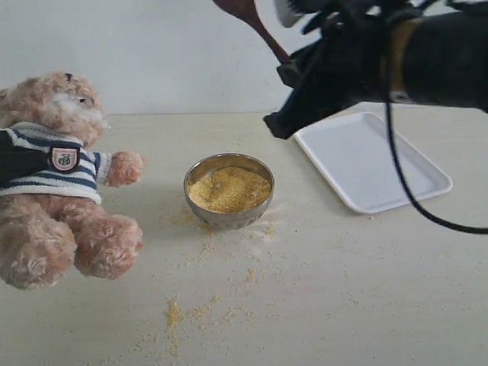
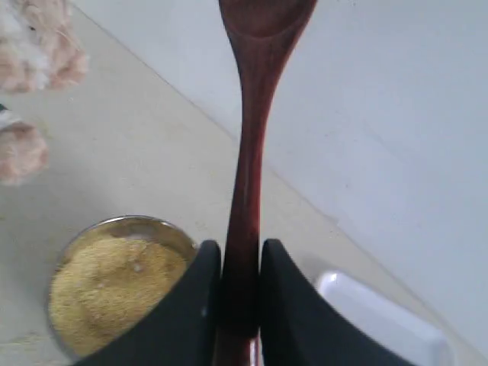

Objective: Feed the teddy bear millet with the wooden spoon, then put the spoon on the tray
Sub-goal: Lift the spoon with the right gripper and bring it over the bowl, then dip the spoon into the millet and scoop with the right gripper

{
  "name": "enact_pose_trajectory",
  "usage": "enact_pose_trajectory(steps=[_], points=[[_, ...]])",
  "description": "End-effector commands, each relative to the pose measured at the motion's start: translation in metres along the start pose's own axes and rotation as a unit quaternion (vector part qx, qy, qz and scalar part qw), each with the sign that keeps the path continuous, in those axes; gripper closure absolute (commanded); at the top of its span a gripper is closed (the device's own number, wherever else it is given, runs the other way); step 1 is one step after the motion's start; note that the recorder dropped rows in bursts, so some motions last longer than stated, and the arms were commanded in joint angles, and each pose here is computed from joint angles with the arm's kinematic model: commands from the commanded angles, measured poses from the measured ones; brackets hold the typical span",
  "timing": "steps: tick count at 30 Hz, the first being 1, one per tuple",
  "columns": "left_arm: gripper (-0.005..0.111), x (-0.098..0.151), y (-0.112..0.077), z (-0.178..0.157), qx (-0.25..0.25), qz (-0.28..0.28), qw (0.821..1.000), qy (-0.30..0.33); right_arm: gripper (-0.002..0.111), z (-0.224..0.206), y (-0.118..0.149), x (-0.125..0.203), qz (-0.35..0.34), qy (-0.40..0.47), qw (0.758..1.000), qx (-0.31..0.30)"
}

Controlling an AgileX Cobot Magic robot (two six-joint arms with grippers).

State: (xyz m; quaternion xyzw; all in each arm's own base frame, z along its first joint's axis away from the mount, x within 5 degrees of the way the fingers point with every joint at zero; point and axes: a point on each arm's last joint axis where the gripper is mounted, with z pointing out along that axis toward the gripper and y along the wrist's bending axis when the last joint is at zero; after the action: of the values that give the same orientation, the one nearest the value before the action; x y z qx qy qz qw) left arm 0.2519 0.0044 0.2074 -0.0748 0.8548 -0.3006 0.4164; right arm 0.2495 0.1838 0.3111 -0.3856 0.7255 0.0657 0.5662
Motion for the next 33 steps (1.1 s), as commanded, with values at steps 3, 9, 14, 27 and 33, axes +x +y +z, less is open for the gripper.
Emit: enact_pose_trajectory(steps=[3, 9, 14, 27, 33], points=[[0.102, -0.006, -0.007, -0.001, 0.034, -0.004, 0.999, -0.014, 0.108, 0.085, 0.022, 0.014, -0.364, 0.248, 0.892, 0.096], [0.102, -0.009, -0.007, -0.001, 0.032, -0.002, 0.999, -0.017, 0.108, 0.081, 0.048, 0.037, -0.484, 0.352, 0.796, -0.085], [0.102, -0.010, -0.008, -0.001, 0.032, -0.001, 0.999, -0.018, 0.108, 0.087, 0.054, 0.037, -0.478, 0.324, 0.811, -0.094], [0.102, -0.010, -0.008, -0.001, 0.032, -0.001, 0.999, -0.018, 0.108, 0.120, 0.057, 0.058, -0.476, 0.364, 0.799, -0.036], [0.102, -0.010, -0.008, -0.001, 0.032, -0.001, 0.999, -0.018, 0.108, 0.121, 0.065, 0.068, -0.457, 0.385, 0.798, -0.077]])
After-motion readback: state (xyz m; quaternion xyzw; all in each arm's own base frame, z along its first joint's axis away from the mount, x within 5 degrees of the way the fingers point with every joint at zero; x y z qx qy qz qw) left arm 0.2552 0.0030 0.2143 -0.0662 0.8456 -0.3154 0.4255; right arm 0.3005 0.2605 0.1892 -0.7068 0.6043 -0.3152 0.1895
